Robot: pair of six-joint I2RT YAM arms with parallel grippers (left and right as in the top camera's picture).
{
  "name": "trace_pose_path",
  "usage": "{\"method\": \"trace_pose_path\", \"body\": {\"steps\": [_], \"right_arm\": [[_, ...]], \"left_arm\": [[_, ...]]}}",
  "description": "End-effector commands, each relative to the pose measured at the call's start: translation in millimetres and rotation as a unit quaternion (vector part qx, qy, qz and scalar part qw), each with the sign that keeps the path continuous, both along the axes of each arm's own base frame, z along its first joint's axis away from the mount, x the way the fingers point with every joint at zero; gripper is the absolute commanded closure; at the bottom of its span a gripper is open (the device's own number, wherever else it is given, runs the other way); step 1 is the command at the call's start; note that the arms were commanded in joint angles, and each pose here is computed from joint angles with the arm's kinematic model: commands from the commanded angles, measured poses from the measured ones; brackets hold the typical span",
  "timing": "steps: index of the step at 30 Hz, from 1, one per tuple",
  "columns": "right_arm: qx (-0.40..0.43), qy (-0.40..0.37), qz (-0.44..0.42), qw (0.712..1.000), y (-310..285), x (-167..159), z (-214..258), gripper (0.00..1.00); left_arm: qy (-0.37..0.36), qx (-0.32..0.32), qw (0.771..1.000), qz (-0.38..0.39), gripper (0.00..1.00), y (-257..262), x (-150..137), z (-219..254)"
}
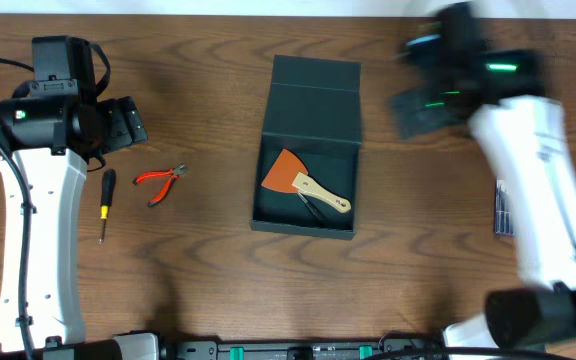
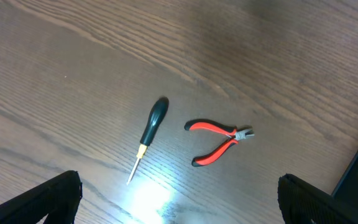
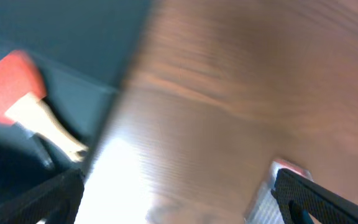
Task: Pack container
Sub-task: 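Withdraw the right gripper and move it to the screwdriver set case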
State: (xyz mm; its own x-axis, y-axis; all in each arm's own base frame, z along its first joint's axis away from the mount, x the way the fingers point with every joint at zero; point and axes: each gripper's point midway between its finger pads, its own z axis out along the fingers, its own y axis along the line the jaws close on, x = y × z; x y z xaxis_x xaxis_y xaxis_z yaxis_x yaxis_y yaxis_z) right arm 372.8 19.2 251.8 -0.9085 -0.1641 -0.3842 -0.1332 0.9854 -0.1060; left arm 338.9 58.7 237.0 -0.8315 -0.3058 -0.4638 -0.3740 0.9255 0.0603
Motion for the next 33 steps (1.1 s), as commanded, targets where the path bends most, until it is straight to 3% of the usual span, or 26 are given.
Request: {"method": "trace_pose_path", "body": {"steps": [1, 6, 11, 21, 33], "right_arm": [[0.013, 0.001, -0.167, 0.986, -71.8, -23.3, 11.1, 0.02], [0.016, 0.058, -0.294, 0.954, -150.9, -69.9, -2.6, 0.01], [0.021, 0.094, -0.353, 0.93, -193.5, -100.8, -28.0, 0.01], [0.005, 0.138, -0.285, 0.948, -208.5, -109.3, -123.7, 0.01], [-0.003, 0.113, -0.216, 0.97, -206.6, -98.6, -185.2, 0.01]], "left_arm": [[0.01, 0.003, 1.0, -0.001, 0.02, 2.4, -0.4, -5.0], [0.01, 0.003, 1.0, -0.001, 0.01, 2.4, -0.4, -5.0], [0.015, 0.003, 1.0, -0.001, 0.02, 2.3, -2.6, -6.0], [0.012, 0.003, 1.0, -0.001, 0.02, 2.4, -1.3, -5.4], [-0.007, 0.005, 1.0, -0.001, 0.01, 3.1, 7.1, -1.4]]}}
